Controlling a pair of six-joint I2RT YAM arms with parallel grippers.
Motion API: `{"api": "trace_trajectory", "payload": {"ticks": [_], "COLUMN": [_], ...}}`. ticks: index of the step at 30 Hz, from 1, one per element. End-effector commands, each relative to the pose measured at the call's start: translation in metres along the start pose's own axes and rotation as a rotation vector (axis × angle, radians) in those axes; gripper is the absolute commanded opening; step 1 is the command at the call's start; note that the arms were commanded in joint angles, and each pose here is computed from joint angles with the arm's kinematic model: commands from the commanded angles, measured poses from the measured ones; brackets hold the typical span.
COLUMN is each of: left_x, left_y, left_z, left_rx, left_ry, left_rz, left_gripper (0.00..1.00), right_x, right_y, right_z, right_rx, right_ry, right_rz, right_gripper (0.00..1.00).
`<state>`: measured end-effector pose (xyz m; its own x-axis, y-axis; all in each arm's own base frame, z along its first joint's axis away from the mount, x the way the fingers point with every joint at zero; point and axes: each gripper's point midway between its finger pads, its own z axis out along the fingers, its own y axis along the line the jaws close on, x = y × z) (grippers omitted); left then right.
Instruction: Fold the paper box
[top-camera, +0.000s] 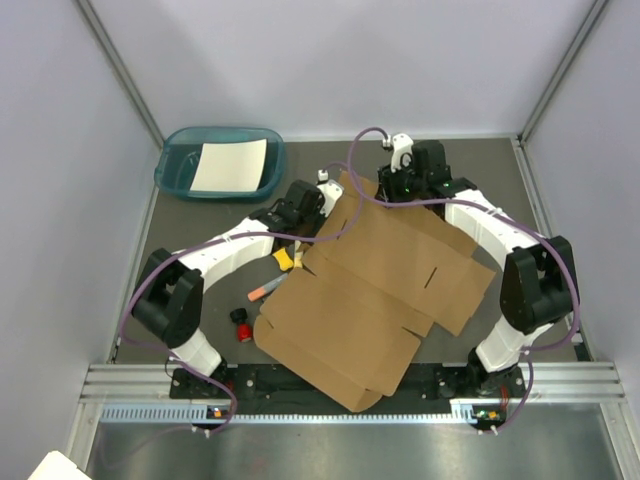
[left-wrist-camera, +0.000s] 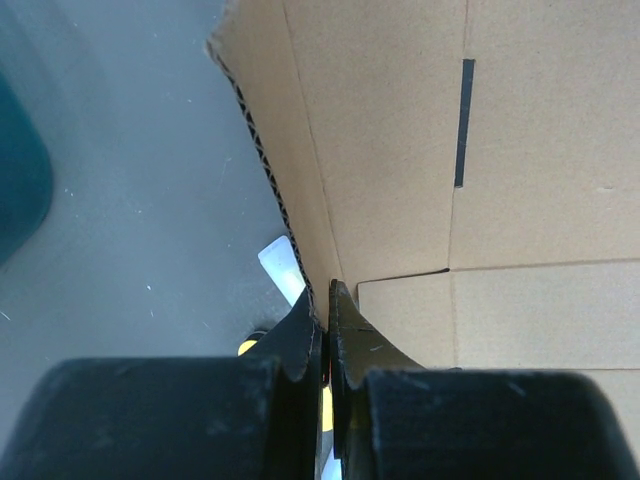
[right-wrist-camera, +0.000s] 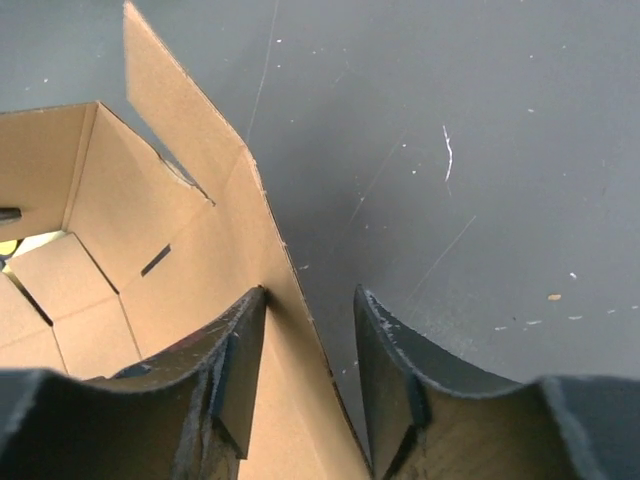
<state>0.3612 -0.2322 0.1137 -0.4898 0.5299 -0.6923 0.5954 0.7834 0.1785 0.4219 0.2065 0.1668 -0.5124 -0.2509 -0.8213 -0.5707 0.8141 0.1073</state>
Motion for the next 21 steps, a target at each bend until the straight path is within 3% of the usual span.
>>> {"api": "trace_trajectory", "payload": {"ticks": [1,6,11,15,18,20,21], "left_x": [-0.003,-0.013,-0.030,-0.048,-0.057,-0.058,-0.062], "left_y": [0.002,0.012,0.018,0.033,0.045,0.053,0.057], "left_z": [0.001,-0.003,-0.013,-0.036,-0.055,-0.065,-0.074], "left_rx": [-0.019,-0.067,-0.089,-0.150,-0.206,-0.247,-0.264], "left_ry": [-0.011,-0.019,-0.042,-0.064,-0.101,-0.108,-0.128], "left_rz": [0.002,-0.020,-0.053,-0.071,-0.065,-0.084,-0.099], "left_gripper": [0.00,0.00,0.00,0.05,0.13,0.42,0.50], "right_x": [-0.007,-0.012,-0.014,-0.019,-0.021,-0.022,-0.021], "right_y": [0.003,0.008,0.014,0.011,0.009,0.009,0.010], "right_z": [-0.003,-0.008,-0.011,-0.017,-0.020,-0.020,-0.019], "right_rx": [-0.022,-0.029,-0.022,0.003,0.018,0.018,0.015], "right_ry": [-0.034,-0.047,-0.048,-0.065,-0.075,-0.076,-0.073], "right_rz": [0.008,0.019,-0.009,-0.026,-0.046,-0.046,-0.046], "right_gripper": [0.35,0.25,0.01,0.00,0.00,0.00,0.00]}}
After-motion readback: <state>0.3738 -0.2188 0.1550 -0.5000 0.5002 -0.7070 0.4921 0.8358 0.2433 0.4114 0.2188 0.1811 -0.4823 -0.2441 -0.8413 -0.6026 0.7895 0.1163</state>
